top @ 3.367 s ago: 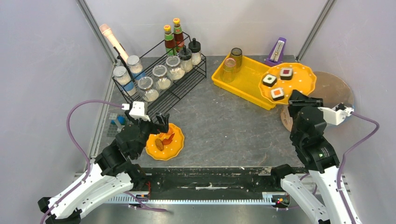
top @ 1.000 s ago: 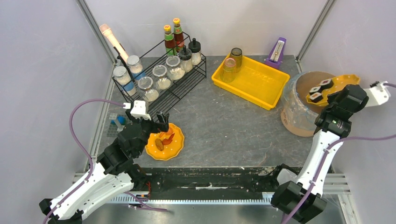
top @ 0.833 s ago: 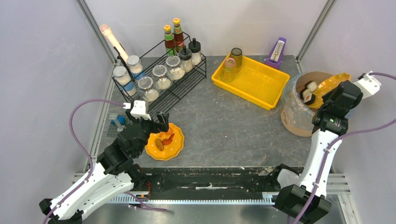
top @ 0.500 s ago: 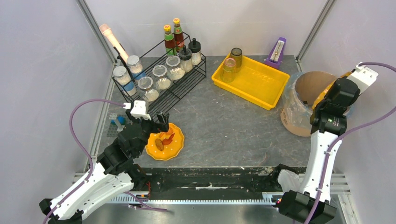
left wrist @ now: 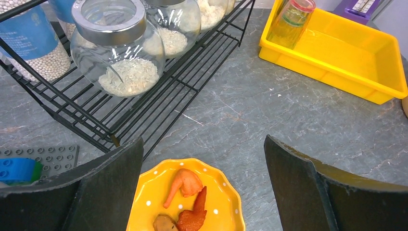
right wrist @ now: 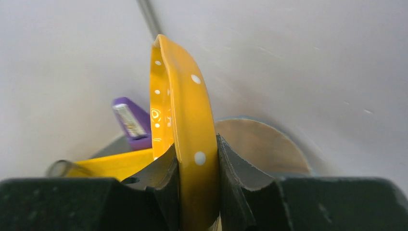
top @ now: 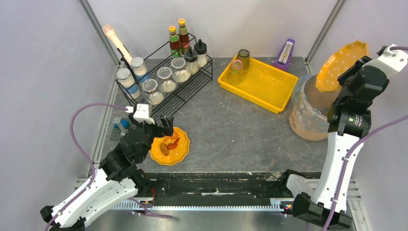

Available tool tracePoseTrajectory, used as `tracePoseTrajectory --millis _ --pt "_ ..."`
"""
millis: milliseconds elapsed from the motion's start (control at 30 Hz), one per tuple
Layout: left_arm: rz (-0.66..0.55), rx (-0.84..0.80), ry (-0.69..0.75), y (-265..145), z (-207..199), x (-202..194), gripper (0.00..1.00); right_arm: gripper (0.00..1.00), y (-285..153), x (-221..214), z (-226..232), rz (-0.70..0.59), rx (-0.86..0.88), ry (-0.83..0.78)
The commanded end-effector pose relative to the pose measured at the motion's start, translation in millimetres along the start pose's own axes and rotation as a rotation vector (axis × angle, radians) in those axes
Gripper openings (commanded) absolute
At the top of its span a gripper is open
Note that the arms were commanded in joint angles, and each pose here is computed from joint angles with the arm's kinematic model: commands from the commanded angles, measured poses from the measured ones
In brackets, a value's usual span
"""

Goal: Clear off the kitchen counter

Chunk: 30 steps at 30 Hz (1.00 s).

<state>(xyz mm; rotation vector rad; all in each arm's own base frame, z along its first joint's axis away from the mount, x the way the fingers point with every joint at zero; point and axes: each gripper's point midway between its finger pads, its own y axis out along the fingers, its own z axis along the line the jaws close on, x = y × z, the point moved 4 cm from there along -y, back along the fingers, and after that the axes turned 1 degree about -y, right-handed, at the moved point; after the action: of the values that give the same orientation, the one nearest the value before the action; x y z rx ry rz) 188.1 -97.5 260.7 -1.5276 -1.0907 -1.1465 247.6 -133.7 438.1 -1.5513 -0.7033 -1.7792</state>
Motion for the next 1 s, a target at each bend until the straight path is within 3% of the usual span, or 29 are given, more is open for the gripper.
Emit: tracePoseTrajectory --millis 0,267,433,767,967 --pt "-0.042 0.001 -0.021 -1 2 9 1.0 0.0 -23 78 39 -0.215 0.239 0.265" --pt "-0.061 0.009 -0.042 -2 6 14 1.0 0.0 -21 64 90 -0.08 0.491 0.474" --pt "-0.066 0.026 -0.051 -2 10 14 1.0 0.0 -19 37 137 0.041 0.58 0.519" --pt "-0.027 0.085 -0.049 6 14 10 1.0 0.0 19 -51 196 0.23 0.482 0.443" --pt "0.078 0.108 -0.05 7 10 5 1.0 0.0 51 -106 206 0.211 0.336 0.399"
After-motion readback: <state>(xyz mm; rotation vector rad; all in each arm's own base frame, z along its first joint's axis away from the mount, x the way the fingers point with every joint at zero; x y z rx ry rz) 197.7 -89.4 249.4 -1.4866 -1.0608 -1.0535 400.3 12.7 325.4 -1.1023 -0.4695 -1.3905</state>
